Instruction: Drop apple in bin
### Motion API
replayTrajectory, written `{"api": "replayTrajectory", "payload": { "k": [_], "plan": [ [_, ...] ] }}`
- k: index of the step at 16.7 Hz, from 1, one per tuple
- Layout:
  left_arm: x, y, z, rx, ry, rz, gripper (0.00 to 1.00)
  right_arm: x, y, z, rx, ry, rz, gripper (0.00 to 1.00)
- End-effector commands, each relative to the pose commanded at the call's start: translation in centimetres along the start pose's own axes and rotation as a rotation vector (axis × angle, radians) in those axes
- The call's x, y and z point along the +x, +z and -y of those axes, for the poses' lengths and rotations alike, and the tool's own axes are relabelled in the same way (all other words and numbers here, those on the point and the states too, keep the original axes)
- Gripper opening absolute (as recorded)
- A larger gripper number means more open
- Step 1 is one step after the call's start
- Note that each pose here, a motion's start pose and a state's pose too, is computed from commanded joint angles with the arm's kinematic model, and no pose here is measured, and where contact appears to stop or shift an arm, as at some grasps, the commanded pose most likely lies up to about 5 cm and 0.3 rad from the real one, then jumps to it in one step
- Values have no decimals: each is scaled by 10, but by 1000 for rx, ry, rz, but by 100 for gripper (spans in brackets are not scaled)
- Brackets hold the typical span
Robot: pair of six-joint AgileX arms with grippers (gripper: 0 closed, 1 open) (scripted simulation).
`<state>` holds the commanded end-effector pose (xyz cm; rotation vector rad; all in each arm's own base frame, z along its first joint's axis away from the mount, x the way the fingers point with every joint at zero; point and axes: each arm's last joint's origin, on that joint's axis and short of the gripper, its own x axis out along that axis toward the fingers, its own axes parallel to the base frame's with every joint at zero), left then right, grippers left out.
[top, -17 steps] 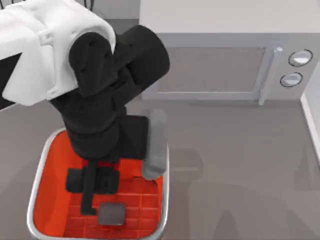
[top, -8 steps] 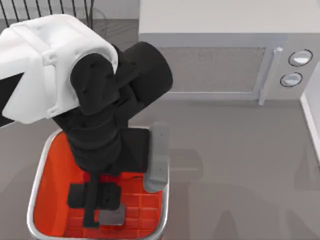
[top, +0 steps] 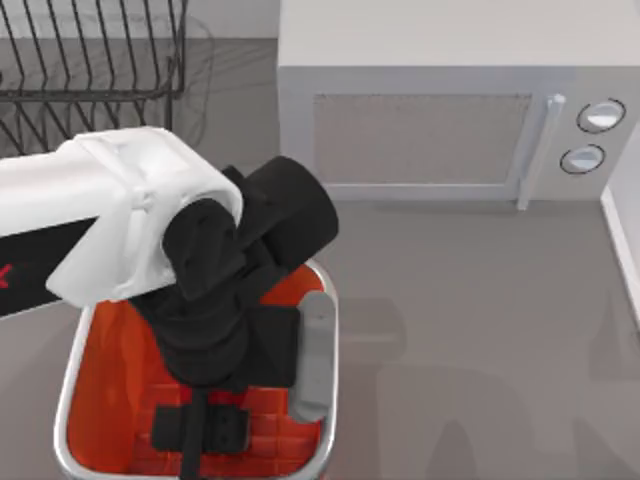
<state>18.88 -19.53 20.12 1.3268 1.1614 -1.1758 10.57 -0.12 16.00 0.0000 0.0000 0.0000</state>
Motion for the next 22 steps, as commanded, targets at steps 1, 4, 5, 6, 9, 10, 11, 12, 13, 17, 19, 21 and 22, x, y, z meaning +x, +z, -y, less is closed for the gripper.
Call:
{"api": "replayTrajectory", "payload": {
  "k": [1, 4, 5, 6, 9, 10, 11, 12, 13, 17, 19, 21, 22],
  "plan": [
    [0, 0, 0, 0, 0, 0, 0, 0, 0, 0, 0, 0, 0, 100],
    [0, 0, 0, 0, 0, 0, 8, 0, 0, 0, 0, 0, 0, 100],
    [0, 0, 0, 0, 0, 0, 15, 0, 0, 0, 0, 0, 0, 100],
    [0, 0, 0, 0, 0, 0, 23, 0, 0, 0, 0, 0, 0, 100],
    [0, 0, 0, 0, 0, 0, 45, 0, 0, 0, 0, 0, 0, 100],
    [0, 0, 0, 0, 0, 0, 53, 0, 0, 0, 0, 0, 0, 100],
    [0, 0, 0, 0, 0, 0, 60, 0, 0, 0, 0, 0, 0, 100],
    [0, 0, 0, 0, 0, 0, 68, 0, 0, 0, 0, 0, 0, 100],
    [0, 0, 0, 0, 0, 0, 75, 0, 0, 0, 0, 0, 0, 100],
    [0, 0, 0, 0, 0, 0, 100, 0, 0, 0, 0, 0, 0, 100],
    [0, 0, 0, 0, 0, 0, 100, 0, 0, 0, 0, 0, 0, 100],
    [0, 0, 0, 0, 0, 0, 100, 0, 0, 0, 0, 0, 0, 100],
    [0, 0, 0, 0, 0, 0, 100, 0, 0, 0, 0, 0, 0, 100]
  ]
}}
